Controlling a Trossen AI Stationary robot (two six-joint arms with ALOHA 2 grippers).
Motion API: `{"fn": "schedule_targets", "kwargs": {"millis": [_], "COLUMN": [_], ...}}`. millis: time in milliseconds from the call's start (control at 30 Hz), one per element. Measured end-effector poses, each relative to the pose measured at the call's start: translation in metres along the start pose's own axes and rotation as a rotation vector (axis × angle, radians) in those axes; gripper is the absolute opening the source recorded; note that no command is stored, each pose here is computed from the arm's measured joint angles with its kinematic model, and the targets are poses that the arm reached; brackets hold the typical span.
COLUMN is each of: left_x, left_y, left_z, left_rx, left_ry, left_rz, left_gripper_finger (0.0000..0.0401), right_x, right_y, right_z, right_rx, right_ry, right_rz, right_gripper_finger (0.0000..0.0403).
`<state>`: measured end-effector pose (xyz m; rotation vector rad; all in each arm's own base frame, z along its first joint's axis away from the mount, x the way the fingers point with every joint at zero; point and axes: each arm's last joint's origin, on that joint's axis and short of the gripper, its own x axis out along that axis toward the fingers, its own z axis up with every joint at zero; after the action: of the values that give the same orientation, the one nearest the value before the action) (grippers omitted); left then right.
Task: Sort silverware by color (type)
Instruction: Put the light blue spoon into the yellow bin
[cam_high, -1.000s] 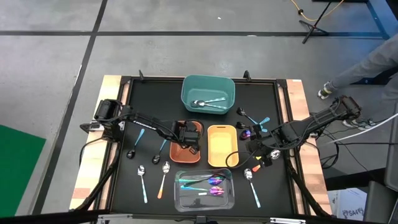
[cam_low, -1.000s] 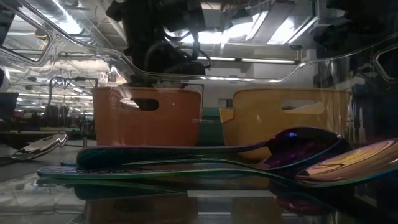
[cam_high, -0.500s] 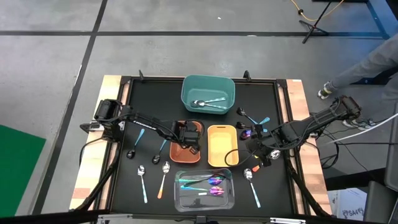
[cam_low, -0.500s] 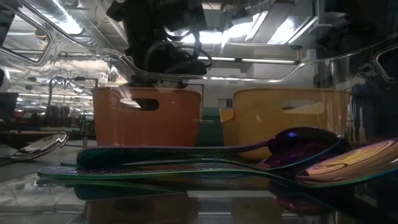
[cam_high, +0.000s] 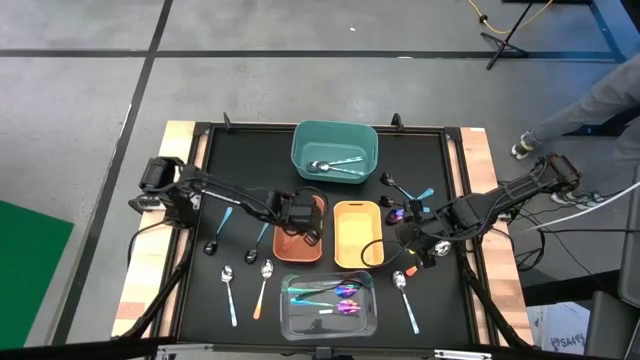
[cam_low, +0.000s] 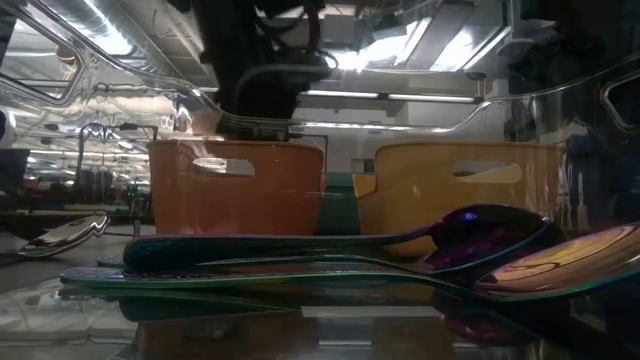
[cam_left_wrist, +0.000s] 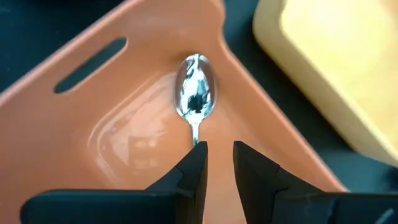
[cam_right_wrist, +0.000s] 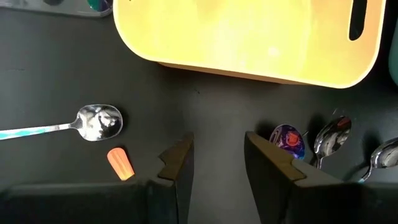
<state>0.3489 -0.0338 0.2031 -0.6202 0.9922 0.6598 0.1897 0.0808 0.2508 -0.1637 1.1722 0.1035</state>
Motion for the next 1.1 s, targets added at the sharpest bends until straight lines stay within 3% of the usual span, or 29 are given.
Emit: {"fn": "schedule_targets", "kwargs": {"millis": [600, 867, 1100], "left_x": [-0.092, -0.120, -0.120], "left_y": [0.013, 0.040, 0.049], "left_z": [0.003, -0.018, -0.036], "left_rx": [0.060, 0.045, 0.048], "left_ry": [-0.104, 0.015, 0.120], "left_rz": [-0.202, -0.067, 0.097], "left_gripper_finger": [0.0071, 0.0071, 0.0071], "right_x": [0.000, 0.000, 0.000], "right_y": [0.000, 0.000, 0.000], "right_z": [0.000, 0.000, 0.001], "right_rx": [0.000, 0.001, 0.001], "right_ry": [-0.001, -0.002, -0.006], "right_rz": [0.000, 0.000, 0.001], "right_gripper_finger": [0.0129, 0.0129, 0.0129]}}
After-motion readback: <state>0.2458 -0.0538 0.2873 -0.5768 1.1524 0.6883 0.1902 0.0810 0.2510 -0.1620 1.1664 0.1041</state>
